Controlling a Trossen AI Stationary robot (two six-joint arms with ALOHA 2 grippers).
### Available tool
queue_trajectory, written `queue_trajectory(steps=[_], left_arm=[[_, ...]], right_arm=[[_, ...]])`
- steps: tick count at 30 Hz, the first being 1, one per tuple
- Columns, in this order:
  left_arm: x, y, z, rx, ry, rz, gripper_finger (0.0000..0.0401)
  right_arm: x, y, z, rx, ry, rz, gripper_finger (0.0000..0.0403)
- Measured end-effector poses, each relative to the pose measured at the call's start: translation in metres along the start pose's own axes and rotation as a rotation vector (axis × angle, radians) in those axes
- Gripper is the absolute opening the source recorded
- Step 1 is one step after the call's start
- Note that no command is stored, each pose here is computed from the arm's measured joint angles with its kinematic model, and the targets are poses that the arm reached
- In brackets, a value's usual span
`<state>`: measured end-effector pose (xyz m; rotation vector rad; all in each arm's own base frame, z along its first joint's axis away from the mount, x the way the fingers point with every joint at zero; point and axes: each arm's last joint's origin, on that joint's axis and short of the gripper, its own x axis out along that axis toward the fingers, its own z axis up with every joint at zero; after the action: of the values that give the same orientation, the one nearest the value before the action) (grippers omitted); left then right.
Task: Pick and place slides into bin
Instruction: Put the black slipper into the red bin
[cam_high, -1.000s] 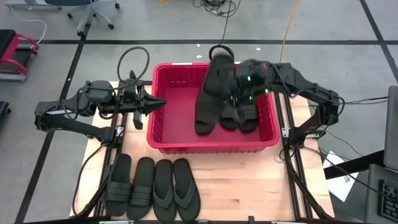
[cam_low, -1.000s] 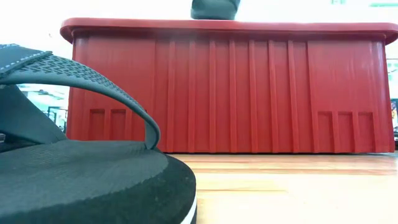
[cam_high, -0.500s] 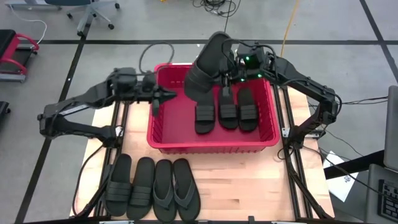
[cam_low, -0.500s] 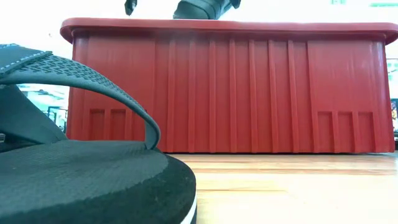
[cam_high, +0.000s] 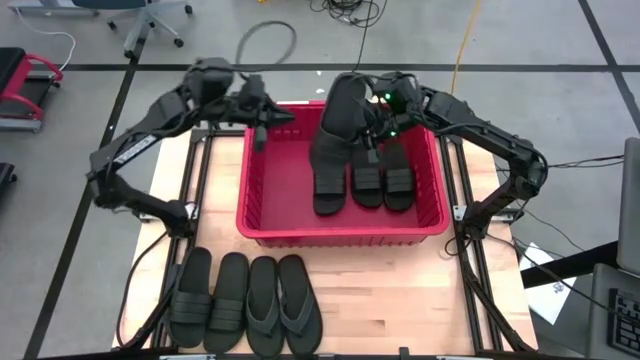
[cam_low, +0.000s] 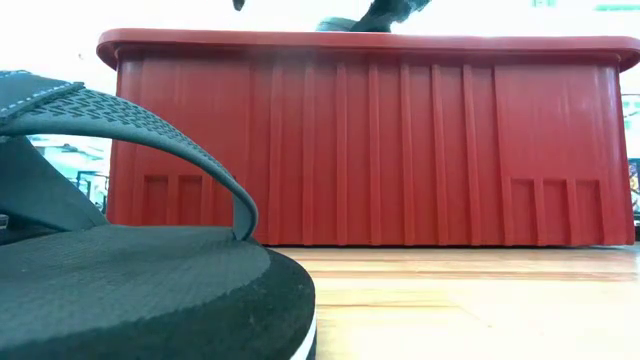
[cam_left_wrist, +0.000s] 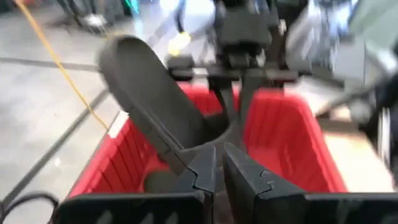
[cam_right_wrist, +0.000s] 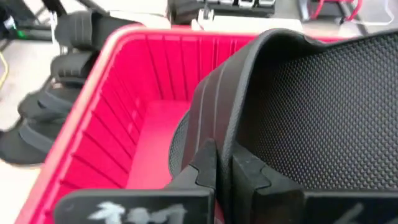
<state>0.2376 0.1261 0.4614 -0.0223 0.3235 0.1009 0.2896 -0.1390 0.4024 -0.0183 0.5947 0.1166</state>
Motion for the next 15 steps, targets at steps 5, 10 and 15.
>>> queue_trajectory(steps=[5,10,15], left_arm=[[0.029,0.0,0.001,0.182,0.144,-0.05,0.0052],[0.056,-0.001,0.006,0.212,0.204,-0.089,0.0142],[0.075,-0.003,0.013,0.346,0.229,-0.079,0.0239]], right_arm=[[0.006,-0.003,-0.009,-0.054,0.028,0.0,0.0006],[0.007,-0.007,-0.013,-0.129,0.077,-0.077,0.0006],[0.009,-0.01,-0.015,-0.194,0.103,-0.112,0.0006]])
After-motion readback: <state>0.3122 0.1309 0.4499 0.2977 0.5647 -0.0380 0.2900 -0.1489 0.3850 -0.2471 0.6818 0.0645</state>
